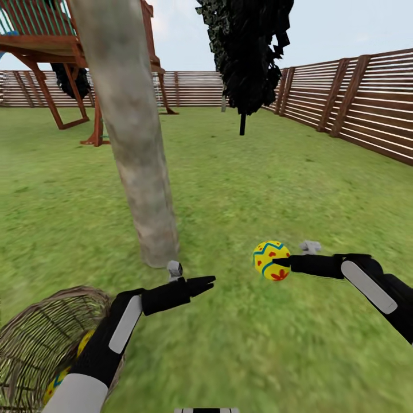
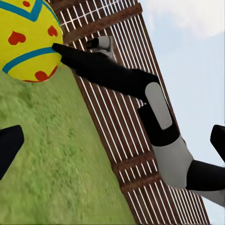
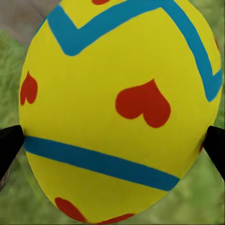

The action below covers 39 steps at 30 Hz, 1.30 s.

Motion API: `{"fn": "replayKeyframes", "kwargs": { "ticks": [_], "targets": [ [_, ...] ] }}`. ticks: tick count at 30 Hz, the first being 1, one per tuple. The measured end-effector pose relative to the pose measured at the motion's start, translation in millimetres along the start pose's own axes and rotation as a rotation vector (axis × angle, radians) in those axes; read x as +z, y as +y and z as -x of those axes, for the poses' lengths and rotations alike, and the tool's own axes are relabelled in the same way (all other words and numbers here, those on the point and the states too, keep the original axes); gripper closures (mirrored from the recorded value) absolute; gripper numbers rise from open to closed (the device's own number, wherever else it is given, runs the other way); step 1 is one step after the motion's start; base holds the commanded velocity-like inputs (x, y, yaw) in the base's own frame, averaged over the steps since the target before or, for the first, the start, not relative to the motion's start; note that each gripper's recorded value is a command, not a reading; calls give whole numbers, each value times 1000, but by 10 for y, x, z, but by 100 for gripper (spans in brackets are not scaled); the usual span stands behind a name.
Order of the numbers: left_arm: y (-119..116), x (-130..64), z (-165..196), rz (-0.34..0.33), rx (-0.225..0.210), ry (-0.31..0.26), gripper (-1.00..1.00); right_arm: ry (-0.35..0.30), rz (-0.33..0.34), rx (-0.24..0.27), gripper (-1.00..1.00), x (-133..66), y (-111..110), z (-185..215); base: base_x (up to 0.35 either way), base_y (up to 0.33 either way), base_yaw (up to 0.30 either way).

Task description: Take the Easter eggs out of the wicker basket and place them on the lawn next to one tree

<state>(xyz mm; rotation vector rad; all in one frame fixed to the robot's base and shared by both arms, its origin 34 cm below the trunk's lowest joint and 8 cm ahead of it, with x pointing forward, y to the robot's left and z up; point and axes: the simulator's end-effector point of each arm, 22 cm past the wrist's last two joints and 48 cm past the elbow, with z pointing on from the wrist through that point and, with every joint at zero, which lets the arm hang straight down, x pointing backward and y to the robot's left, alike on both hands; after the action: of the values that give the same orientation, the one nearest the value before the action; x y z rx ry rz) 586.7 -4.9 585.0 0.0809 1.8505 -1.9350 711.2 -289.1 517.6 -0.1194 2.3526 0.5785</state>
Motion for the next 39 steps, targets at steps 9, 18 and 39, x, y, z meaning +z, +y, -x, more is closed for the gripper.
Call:
{"fn": "replayKeyframes", "kwargs": {
  "ticks": [9,18,39],
  "targets": [
    [-86,98,-12,-17,49,-7,-100,-12,-158,-3,100,155,-54,14,20,-26,249],
    [-121,102,-6,-21,55,-7,-100,-16,-164,-5,100,140,-41,30,101,-135,280],
    [-244,229,-63,-55,57,3,-100,38,-224,-46,100,524,242,-304,1,-123,291]
  ]
}}
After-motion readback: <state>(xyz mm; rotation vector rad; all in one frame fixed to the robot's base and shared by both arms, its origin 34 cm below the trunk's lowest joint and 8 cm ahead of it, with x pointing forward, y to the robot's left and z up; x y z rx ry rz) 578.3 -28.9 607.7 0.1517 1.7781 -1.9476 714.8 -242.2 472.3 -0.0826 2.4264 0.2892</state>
